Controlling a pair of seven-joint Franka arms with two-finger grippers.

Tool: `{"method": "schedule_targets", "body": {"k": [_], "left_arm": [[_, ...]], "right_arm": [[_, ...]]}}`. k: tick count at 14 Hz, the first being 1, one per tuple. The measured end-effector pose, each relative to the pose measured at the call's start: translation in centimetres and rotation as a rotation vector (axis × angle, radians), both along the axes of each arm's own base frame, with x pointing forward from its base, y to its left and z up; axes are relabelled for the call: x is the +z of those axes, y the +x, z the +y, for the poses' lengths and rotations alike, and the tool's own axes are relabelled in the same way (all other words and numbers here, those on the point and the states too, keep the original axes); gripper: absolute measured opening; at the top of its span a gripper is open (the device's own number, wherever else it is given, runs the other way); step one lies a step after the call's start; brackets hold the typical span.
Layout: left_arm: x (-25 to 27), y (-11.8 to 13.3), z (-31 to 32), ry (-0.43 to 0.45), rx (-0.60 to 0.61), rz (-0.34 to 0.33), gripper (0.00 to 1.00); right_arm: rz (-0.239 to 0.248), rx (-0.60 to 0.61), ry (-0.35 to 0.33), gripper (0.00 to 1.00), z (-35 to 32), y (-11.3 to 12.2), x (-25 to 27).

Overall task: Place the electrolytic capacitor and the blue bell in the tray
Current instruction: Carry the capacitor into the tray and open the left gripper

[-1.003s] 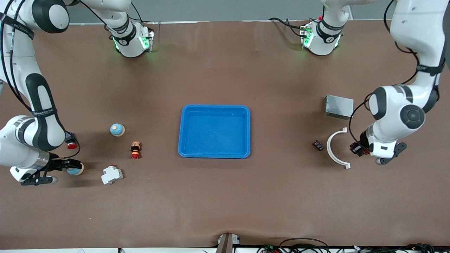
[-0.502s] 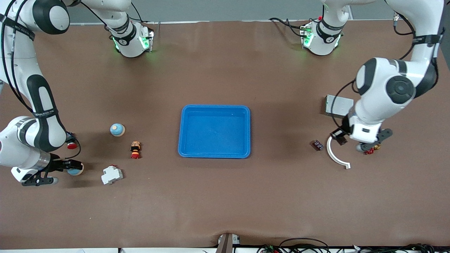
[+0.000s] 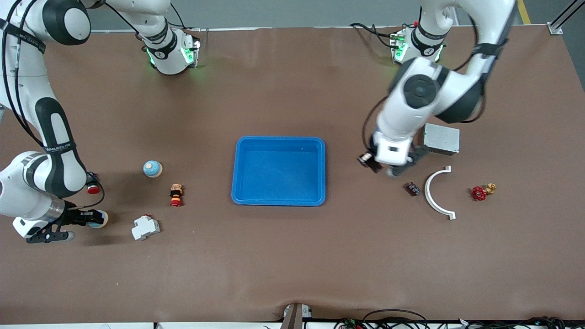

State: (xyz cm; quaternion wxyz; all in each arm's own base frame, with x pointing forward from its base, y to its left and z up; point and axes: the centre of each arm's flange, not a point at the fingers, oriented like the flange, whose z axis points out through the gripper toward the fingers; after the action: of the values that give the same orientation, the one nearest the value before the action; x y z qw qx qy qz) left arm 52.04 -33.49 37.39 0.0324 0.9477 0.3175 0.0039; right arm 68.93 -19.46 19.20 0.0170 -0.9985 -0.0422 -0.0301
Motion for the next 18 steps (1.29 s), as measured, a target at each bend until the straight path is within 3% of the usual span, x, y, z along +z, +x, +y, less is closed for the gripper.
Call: {"method": "schedule_targets", "body": {"k": [3,7,10,11,13,15,16,18], "left_arm": [[-2.2,-2.0,-5.6,-0.011,0.074,0.039,0.30],[-7.1,-2.5,-11.9,-0.028,0.225,0.110,0.30],[-12.6,-4.1,-14.6,0.008,0.259,0.163,0.30],[-14.2,-4.4,-15.1,0.013,0.275,0.172,0.30],[-16.5,-4.7,-15.3,0.023,0.309,0.188,0.30],[-17.7,-4.5,-15.0,0.026,0.328,0.196,0.30],[-18.0,-4.4,-14.9,0.029,0.331,0.198,0.30],[-17.8,-4.0,-14.8,0.025,0.341,0.194,0.44]], "right_arm": [[0.002,-0.011,0.006,1.00,-0.3,-0.2,-1.2],[0.002,-0.014,0.008,1.00,-0.4,-0.3,-1.7],[0.001,-0.017,0.008,0.70,-0.6,-0.3,-1.7],[0.000,-0.016,0.008,0.66,-0.6,-0.2,-1.5],[0.020,-0.010,0.019,0.66,-0.1,-0.2,-1.3],[0.082,0.003,0.047,0.66,0.9,0.0,1.3],[0.113,-0.002,0.059,0.66,2.1,0.3,4.3],[0.166,-0.054,0.065,0.66,7.0,0.4,12.5]]}}
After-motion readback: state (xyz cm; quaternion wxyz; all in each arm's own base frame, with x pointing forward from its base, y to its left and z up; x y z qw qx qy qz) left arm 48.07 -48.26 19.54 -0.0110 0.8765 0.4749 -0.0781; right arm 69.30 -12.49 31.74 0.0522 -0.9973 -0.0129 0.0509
